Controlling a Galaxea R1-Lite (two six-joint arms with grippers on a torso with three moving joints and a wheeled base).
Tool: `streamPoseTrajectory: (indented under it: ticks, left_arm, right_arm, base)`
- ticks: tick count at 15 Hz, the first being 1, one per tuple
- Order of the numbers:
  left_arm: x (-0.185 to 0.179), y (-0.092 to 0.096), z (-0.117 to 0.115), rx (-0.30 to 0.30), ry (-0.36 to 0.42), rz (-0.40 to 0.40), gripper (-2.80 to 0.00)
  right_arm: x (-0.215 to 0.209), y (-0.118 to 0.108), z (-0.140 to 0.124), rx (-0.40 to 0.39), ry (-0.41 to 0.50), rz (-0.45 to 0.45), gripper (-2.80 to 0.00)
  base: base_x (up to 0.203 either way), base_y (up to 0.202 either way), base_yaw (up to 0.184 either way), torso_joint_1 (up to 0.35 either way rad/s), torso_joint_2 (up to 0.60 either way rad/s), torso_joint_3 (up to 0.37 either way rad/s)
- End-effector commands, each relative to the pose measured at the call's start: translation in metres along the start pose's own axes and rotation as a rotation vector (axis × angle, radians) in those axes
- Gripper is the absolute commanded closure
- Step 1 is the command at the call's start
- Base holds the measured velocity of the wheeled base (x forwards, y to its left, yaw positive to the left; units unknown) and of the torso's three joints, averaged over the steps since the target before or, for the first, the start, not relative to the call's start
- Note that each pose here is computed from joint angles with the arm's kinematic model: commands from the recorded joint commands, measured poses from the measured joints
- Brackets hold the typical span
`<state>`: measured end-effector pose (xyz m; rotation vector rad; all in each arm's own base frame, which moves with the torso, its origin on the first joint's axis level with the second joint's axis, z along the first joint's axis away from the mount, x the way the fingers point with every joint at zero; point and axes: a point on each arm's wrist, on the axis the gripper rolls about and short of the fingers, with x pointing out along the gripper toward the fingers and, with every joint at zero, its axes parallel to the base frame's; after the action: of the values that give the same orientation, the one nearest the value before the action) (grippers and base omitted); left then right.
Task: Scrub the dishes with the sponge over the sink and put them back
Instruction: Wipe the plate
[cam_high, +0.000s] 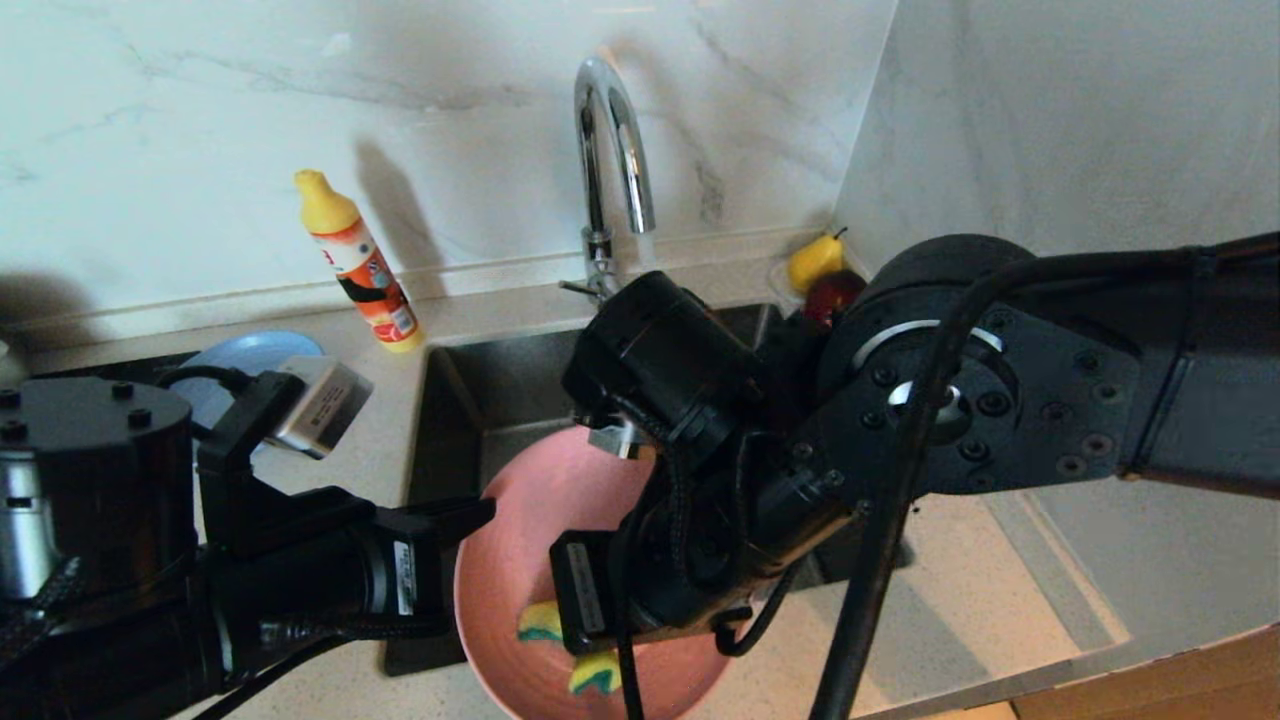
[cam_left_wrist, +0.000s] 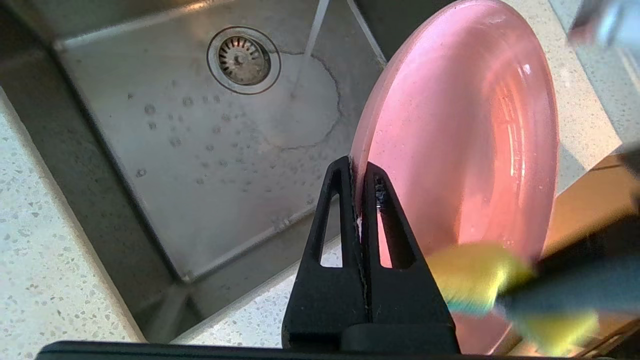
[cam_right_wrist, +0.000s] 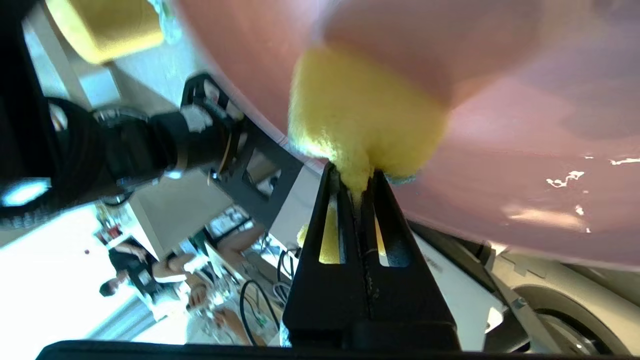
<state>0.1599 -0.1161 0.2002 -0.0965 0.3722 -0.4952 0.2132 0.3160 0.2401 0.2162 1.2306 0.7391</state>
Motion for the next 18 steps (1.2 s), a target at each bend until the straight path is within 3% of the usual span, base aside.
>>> streamPoseTrajectory:
  ticks: [1, 4, 9, 14, 18]
  left_arm:
    - [0.001, 0.000, -0.001, -0.003, 0.003, 0.000, 0.00]
    - [0.002, 0.000, 0.000, -0.003, 0.003, -0.002, 0.00]
    - [0.000, -0.001, 0.002, -0.003, -0.018, -0.005, 0.00]
    - [0.000, -0.001, 0.005, -0.008, -0.030, -0.004, 0.00]
    - [0.001, -0.002, 0.009, -0.012, -0.042, -0.006, 0.00]
  right_arm:
    - [-0.023, -0.008, 0.007, 0.025, -0.048, 0.007, 0.00]
    - [-0.046, -0.023, 0.018, 0.060, -0.116, 0.004, 0.00]
    - [-0.051, -0.044, 0.031, 0.110, -0.142, -0.032, 0.00]
    - [-0.058, -0.048, 0.021, 0.133, -0.085, -0.074, 0.00]
    - [-0.047, -0.029, 0.004, 0.089, -0.008, -0.072, 0.00]
  base:
    - [0.000, 0.000, 0.000, 0.000, 0.00, 0.000]
    - [0.000, 0.000, 0.000, 0.000, 0.00, 0.000]
    - [0.000, 0.000, 0.000, 0.000, 0.00, 0.000]
    - [0.000, 0.000, 0.000, 0.000, 0.00, 0.000]
    - [0.000, 0.000, 0.000, 0.000, 0.00, 0.000]
